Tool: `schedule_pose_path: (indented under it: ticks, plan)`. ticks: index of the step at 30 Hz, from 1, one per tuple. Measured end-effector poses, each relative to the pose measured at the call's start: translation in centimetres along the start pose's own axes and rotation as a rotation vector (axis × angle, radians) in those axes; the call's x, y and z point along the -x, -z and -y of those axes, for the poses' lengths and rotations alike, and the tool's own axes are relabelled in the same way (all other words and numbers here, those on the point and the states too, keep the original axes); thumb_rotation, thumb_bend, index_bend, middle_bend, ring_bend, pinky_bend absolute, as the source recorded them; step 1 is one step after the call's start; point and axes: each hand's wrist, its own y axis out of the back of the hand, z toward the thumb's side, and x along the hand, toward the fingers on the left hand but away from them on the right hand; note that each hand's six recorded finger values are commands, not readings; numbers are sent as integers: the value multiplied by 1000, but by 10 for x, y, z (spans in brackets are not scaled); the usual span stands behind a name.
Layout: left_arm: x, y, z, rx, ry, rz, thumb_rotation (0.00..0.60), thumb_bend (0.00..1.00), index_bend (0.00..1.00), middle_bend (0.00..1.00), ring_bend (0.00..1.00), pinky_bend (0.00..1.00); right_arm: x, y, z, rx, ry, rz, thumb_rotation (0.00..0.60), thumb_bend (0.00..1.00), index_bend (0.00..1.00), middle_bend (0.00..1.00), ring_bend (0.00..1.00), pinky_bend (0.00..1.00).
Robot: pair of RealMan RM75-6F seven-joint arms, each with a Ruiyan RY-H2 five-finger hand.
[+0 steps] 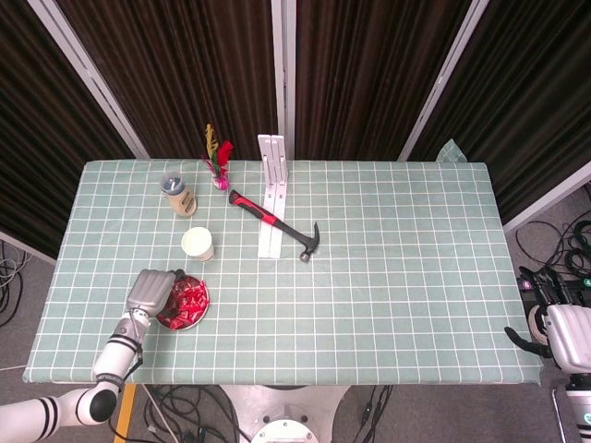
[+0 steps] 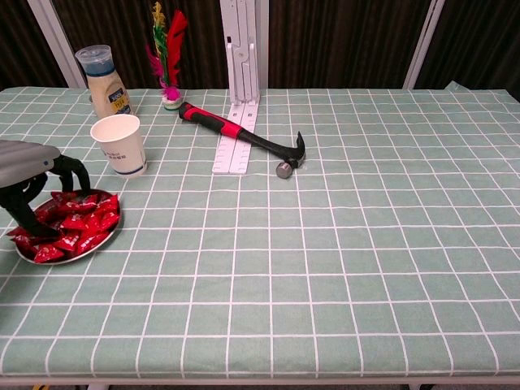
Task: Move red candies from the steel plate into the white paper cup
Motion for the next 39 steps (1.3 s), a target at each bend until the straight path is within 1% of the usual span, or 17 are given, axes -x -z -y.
schedule_pose_path:
  ticks: [6, 13, 19, 31, 39]
  plan:
    - [-1, 1, 3, -9, 1, -4, 600, 203, 435, 558, 769, 1000, 0, -1, 0, -1, -4, -2, 600, 109, 94, 185, 43, 271]
    - [-2, -2, 7, -10, -7, 17, 600, 226, 480, 584, 785, 1000, 0, -3, 0, -1, -4, -3, 600, 108, 94, 187, 50, 287]
    - [-6, -5, 8, 10, -17, 45, 600, 278, 546, 620, 813, 1000, 0, -3, -1, -3, -4, 0, 600, 106, 94, 188, 51, 291]
    - [-9, -3, 12, 93, -31, 74, 600, 423, 661, 707, 859, 1000, 0, -4, -1, -3, -4, 0, 600, 106, 93, 195, 66, 313]
    - [-9, -2, 9, 145, -57, 93, 600, 486, 710, 750, 876, 1000, -1, -5, -1, -3, -6, 1, 600, 105, 94, 198, 67, 321]
